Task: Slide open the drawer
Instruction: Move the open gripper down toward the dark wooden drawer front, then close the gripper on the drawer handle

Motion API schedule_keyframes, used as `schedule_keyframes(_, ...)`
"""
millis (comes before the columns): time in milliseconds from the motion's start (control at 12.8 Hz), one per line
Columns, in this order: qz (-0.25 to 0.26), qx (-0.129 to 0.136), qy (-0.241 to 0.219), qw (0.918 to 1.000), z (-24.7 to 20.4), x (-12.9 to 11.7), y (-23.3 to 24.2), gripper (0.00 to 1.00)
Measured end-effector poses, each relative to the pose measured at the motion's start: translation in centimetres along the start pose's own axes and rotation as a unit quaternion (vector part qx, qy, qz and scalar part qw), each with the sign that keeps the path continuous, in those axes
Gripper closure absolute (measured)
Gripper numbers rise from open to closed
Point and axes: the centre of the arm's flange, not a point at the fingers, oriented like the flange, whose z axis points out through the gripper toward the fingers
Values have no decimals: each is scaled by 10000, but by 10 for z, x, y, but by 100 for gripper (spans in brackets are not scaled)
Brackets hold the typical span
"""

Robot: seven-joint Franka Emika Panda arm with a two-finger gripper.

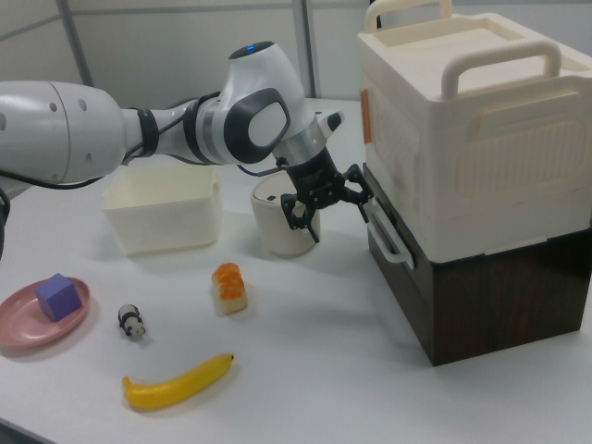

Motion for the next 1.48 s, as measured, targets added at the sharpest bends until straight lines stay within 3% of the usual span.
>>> schedule_keyframes(547,-558,-465,68,9973,19,3,11,0)
schedule_keyframes(781,-694,-520,48,9962,27,3,12,7)
schedule_keyframes(1016,-738,-517,37,9959,29,2,13,36)
schedule_keyframes(1328,-718,-524,34,9960,29,0,16,48)
schedule_keyframes(1484,-696,-553,51,9960,27,-1,19,62)
